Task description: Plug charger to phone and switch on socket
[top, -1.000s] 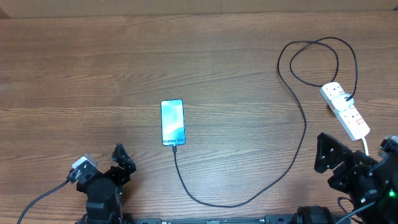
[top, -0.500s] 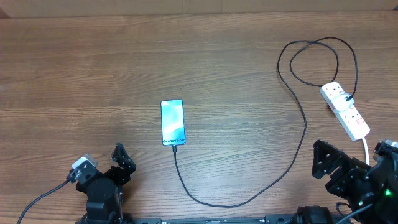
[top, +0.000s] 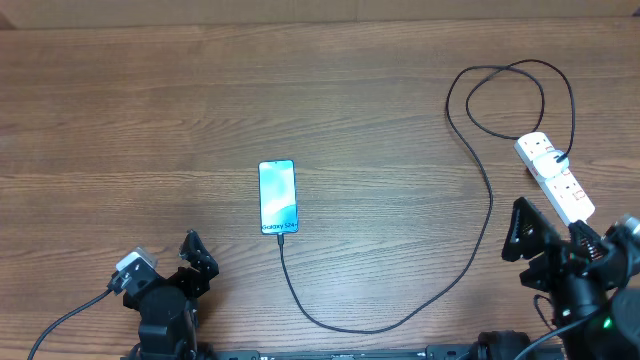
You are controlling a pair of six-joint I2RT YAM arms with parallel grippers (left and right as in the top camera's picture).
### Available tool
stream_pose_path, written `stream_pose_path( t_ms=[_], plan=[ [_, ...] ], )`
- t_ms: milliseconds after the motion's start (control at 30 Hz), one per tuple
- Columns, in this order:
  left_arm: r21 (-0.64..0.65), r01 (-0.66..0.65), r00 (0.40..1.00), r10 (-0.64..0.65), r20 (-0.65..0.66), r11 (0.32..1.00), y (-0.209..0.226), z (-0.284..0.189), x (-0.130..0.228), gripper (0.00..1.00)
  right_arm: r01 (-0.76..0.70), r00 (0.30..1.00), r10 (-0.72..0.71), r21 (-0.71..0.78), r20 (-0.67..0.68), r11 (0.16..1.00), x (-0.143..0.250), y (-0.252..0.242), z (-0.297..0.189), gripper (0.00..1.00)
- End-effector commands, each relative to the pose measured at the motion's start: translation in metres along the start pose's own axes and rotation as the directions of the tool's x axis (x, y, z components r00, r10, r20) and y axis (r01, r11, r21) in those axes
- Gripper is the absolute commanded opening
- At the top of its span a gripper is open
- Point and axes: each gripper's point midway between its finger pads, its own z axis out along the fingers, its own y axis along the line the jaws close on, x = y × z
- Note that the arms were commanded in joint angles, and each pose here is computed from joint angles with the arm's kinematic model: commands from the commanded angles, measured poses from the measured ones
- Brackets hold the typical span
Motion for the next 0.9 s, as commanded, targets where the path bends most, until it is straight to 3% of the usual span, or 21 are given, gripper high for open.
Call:
stream_pose_path(
  t_ms=[0,267,400,567,867],
  plan=[
    [-0.017,0.016,1.0,-0.016,0.004,1.0,0.004,0.001,0.001,1.0,0.046,0.996,-0.041,-0.063,0.074,0.997,0.011,0.0,0.005,1.0],
    [-0.017,0.016,1.0,-0.016,0.004,1.0,0.004,0.001,0.001,0.99,0.109,0.918,-0.009,-0.23,0.397,0.967,0.009,0.007,0.022,1.0],
    [-0.017,0.016,1.0,-0.016,0.004,1.0,0.004,0.001,0.001,1.0,0.155,0.888,-0.001,-0.297,0.46,0.942,0.013,0.014,0.034,1.0],
    [-0.017,0.016,1.0,-0.015,0.004,1.0,0.004,0.001,0.001,1.0,0.166,0.871,0.005,-0.303,0.49,0.938,0.029,0.005,0.051,1.0],
    [-0.017,0.016,1.0,-0.016,0.004,1.0,0.004,0.001,0.001,1.0,0.148,0.904,-0.033,-0.239,0.427,0.96,0.065,-0.019,0.08,1.0]
  ],
)
